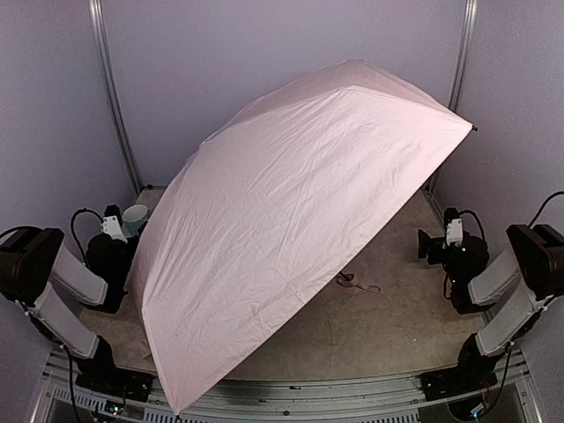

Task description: Put away the umbrella

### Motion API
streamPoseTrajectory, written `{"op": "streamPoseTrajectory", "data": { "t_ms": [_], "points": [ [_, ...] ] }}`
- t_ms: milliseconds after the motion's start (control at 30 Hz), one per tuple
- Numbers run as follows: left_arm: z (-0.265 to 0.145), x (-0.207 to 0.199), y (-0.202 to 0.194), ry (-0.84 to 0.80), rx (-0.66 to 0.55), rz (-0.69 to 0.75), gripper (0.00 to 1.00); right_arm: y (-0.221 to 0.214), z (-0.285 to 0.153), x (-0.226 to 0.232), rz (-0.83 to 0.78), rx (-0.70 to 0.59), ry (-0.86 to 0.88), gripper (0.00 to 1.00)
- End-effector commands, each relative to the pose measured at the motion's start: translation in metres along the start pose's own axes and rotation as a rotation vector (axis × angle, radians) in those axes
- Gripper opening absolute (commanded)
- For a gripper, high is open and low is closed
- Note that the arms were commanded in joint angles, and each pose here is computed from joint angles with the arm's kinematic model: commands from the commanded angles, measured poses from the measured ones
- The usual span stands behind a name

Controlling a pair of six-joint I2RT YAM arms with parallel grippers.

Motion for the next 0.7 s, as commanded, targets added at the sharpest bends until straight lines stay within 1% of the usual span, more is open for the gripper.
{"op": "streamPoseTrajectory", "data": {
  "t_ms": [0, 67, 133, 200, 233, 267, 333, 367, 400, 433, 500, 567, 600, 667],
  "points": [
    [0.003, -0.001, 0.004, -0.007, -0.020, -0.005, 0.99, 0.008, 0.003, 0.003, -0.008, -0.035, 0.011, 1.00],
    [0.003, -0.001, 0.004, -0.007, -0.018, -0.005, 0.99, 0.008, 0.003, 0.003, -0.010, -0.036, 0.017, 1.00],
    [0.003, 0.000, 0.004, -0.005, -0.019, -0.005, 0.99, 0.008, 0.006, 0.009, -0.022, -0.025, 0.066, 1.00],
    [0.003, -0.005, 0.007, -0.054, -0.024, 0.007, 0.99, 0.015, 0.009, 0.010, -0.029, -0.025, 0.077, 1.00],
    [0.005, -0.007, 0.011, -0.068, -0.017, 0.011, 0.99, 0.015, 0.013, 0.013, -0.036, 0.013, 0.105, 1.00],
    [0.008, -0.004, 0.015, -0.039, 0.001, 0.005, 0.99, 0.019, 0.018, 0.017, -0.044, 0.044, 0.144, 1.00],
    [0.016, 0.010, 0.025, 0.071, 0.035, -0.041, 0.99, 0.032, 0.026, 0.031, -0.055, 0.089, 0.260, 1.00],
    [0.019, 0.019, 0.031, 0.130, 0.041, -0.066, 0.99, 0.040, 0.030, 0.038, -0.031, 0.111, 0.325, 0.99],
    [0.019, 0.027, 0.039, 0.185, 0.036, -0.085, 0.99, 0.050, 0.031, 0.049, 0.000, 0.118, 0.413, 0.96],
    [0.016, 0.033, 0.050, 0.234, 0.009, -0.096, 0.99, 0.057, 0.031, 0.061, 0.022, 0.125, 0.502, 0.93],
    [0.007, 0.037, 0.078, 0.257, -0.065, -0.122, 0.99, 0.068, 0.028, 0.097, 0.015, 0.124, 0.659, 0.90],
    [-0.002, 0.037, 0.106, 0.260, -0.130, -0.146, 0.98, 0.071, 0.025, 0.143, -0.054, 0.134, 0.802, 0.92],
    [-0.006, 0.037, 0.118, 0.273, -0.151, -0.156, 0.98, 0.071, 0.019, 0.173, -0.079, 0.152, 0.911, 0.93],
    [-0.014, 0.035, 0.141, 0.294, -0.166, -0.150, 0.97, 0.074, 0.019, 0.215, -0.080, 0.201, 1.086, 0.95]
  ]
}}
Point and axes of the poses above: each gripper's point midway between its finger pads, its own z axis out along the fingers, its own x axis along the line the jaws close on, y = z × x, the point moved 5 cm from there along -z, back along the fingers, and after that the axes turned 4 degrees about z, right-handed, at the moved point
